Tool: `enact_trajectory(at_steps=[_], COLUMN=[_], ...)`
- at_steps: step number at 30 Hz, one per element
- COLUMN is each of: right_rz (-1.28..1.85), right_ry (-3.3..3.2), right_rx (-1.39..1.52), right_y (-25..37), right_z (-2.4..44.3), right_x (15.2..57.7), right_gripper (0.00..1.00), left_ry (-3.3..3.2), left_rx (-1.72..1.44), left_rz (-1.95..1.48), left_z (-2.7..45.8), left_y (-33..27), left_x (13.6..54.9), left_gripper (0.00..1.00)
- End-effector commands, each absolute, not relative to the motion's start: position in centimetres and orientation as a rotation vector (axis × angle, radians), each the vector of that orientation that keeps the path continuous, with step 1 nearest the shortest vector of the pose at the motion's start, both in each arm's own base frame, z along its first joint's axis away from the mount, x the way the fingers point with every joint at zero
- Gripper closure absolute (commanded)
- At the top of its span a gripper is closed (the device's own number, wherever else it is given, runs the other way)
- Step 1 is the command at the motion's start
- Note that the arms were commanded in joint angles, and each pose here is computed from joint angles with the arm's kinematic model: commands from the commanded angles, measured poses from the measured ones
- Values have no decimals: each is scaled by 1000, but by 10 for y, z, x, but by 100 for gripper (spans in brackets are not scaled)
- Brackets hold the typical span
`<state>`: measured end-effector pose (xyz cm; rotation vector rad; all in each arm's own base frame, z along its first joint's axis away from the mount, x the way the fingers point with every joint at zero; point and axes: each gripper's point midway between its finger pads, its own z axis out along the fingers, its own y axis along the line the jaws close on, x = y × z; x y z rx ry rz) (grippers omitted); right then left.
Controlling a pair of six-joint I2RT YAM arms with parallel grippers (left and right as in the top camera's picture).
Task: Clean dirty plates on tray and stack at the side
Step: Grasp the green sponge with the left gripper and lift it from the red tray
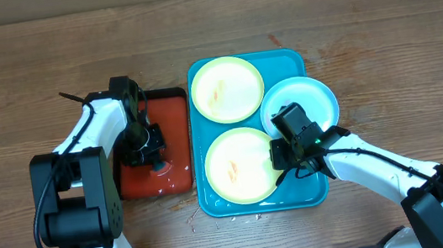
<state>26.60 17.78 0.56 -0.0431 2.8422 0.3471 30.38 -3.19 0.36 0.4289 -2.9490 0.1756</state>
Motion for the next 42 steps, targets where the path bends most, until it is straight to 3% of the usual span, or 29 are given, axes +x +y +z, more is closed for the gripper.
enact_trajectory(at_steps=[1,4,9,13,15,16,22,25,29,34,41,42], right_rz=[271,271,271,271,271,271,269,269,268,269,269,269], right_ry=[2843,2842,2842,2842,2842,2842,2845,2845,2846,2845,2845,2846], right_rx=[-12,-12,-12,-12,-12,-12,-12,-12,-12,-12,-11,-11], right_y=[166,166,166,166,166,166,166,166,166,166,166,166], right_z=[1,1,1,1,1,1,0,0,0,0,0,0], right_x=[268,268,268,268,268,268,268,267,267,267,267,267], right_gripper=[90,90,90,90,90,90,90,90,90,90,90,90], left_ry=[-3036,-3101,-3138,-3088,-3051,-3036,-3052,-3090,-3126,-3065,-3044,-3052], left_rx=[434,426,392,376,362,358,361,359,358,347,305,316], left_rz=[271,243,88,118,149,158,219,231,243,219,200,185], left_z=[35,47,30,-1,-13,-16,10,38,68,68,24,17], left_y=[-42,-37,-20,-27,-34,-37,-43,-43,-43,-44,-51,-49], left_x=[317,323,328,323,319,317,323,330,328,308,286,284], left_gripper=[66,48,48,67,95,96,92,70,49,50,67,73])
